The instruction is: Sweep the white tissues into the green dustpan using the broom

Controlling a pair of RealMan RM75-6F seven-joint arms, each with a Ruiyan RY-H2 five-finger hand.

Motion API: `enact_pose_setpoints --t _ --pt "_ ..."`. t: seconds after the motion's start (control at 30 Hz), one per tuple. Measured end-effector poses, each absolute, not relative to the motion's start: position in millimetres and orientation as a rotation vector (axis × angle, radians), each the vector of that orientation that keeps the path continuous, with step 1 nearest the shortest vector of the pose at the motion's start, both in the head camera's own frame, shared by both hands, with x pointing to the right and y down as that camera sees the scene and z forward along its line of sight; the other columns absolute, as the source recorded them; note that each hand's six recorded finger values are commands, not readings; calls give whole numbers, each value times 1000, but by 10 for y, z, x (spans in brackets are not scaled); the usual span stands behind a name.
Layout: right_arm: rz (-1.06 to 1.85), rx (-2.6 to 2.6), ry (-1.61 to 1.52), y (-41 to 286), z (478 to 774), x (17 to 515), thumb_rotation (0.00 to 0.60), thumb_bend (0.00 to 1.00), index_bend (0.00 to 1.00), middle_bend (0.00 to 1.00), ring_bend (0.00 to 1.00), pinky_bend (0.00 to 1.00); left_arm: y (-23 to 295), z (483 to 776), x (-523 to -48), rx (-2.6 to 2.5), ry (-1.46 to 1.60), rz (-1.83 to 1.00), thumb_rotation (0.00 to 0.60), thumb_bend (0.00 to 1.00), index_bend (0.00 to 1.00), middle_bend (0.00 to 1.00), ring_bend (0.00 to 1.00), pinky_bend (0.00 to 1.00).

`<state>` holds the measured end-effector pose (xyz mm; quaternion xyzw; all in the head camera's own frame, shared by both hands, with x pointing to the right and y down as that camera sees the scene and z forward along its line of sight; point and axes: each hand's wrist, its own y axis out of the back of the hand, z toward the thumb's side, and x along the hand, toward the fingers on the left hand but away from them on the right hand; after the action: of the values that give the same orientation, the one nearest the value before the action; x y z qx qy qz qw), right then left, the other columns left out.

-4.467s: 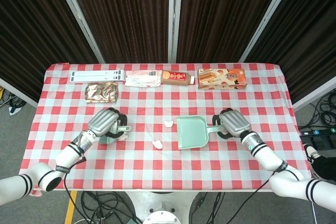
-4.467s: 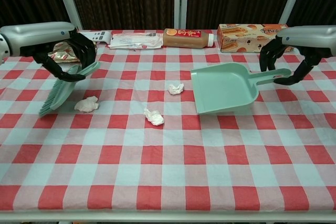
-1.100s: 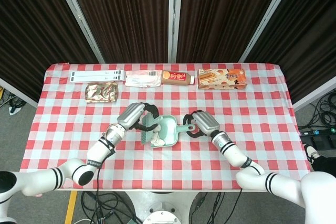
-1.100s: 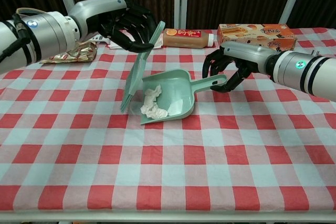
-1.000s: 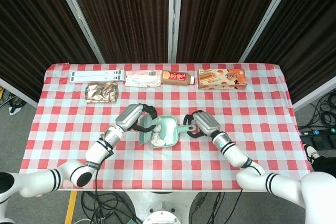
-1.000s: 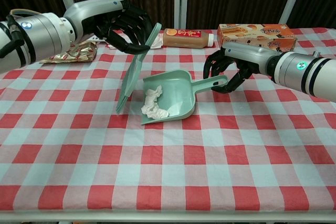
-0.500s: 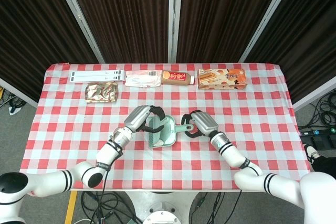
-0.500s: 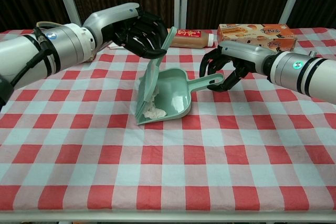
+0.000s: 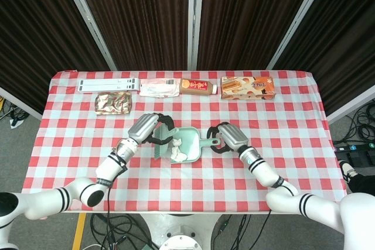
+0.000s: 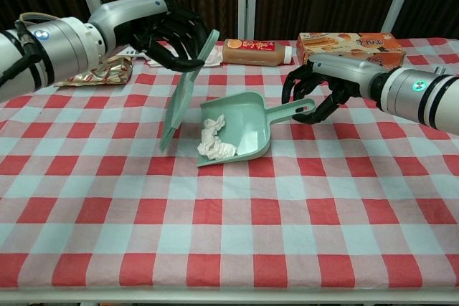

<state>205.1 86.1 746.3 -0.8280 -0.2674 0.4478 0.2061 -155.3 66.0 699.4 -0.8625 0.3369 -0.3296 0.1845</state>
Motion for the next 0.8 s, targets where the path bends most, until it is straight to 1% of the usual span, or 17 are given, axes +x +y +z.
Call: enact_pose_setpoints --t 0.07,0.13,0.2,0.27,0.33,0.37,0.4,0.5,0.53,0.6,0.7,0.8 --pt "1253 -2299 -740 873 7465 2094 600 404 680 592 295 185 648 6997 -1659 -2368 904 -958 600 410 539 545 395 354" --pt "1262 -2287 -732 877 7467 2147 600 404 634 587 286 176 639 7010 -1774 -2295 852 -994 600 409 539 545 395 354" --pt "1270 -2274 -718 881 7468 2192 600 400 547 555 259 162 634 7024 -1875 -2225 803 -1029 600 409 534 542 395 351" --pt "1279 -2263 -701 884 7466 2231 600 369 418 489 212 145 632 7044 -1993 -2139 743 -1071 600 409 514 532 389 346" --pt "1289 -2247 -680 884 7458 2279 600 297 254 388 142 124 634 7063 -2094 -2064 690 -1111 600 406 461 505 371 339" --pt "1293 -2239 -672 884 7454 2294 600 268 208 356 120 116 635 7076 -2163 -2017 656 -1140 600 400 412 474 349 331" --pt "1297 -2230 -662 888 7450 2309 600 215 150 308 90 103 637 7087 -2215 -1985 633 -1164 600 396 385 452 336 327" --pt "1313 -2203 -635 887 7435 2356 600 83 37 195 17 57 652 7134 -2385 -1905 576 -1250 600 367 280 351 271 313" --pt "1319 -2194 -627 884 7430 2370 600 56 13 168 4 44 658 7148 -2430 -1888 565 -1275 600 361 265 338 263 311" --pt "1331 -2172 -610 878 7414 2400 600 38 0 148 0 34 674 7175 -2516 -1862 554 -1326 600 346 236 313 251 307" --pt "1339 -2135 -601 856 7356 2452 600 30 0 139 0 29 699 7177 -2601 -1844 559 -1373 600 332 215 286 231 299" --pt "1343 -2083 -623 796 7244 2584 600 32 0 145 0 29 683 7110 -2694 -1823 592 -1388 600 319 215 284 230 292"
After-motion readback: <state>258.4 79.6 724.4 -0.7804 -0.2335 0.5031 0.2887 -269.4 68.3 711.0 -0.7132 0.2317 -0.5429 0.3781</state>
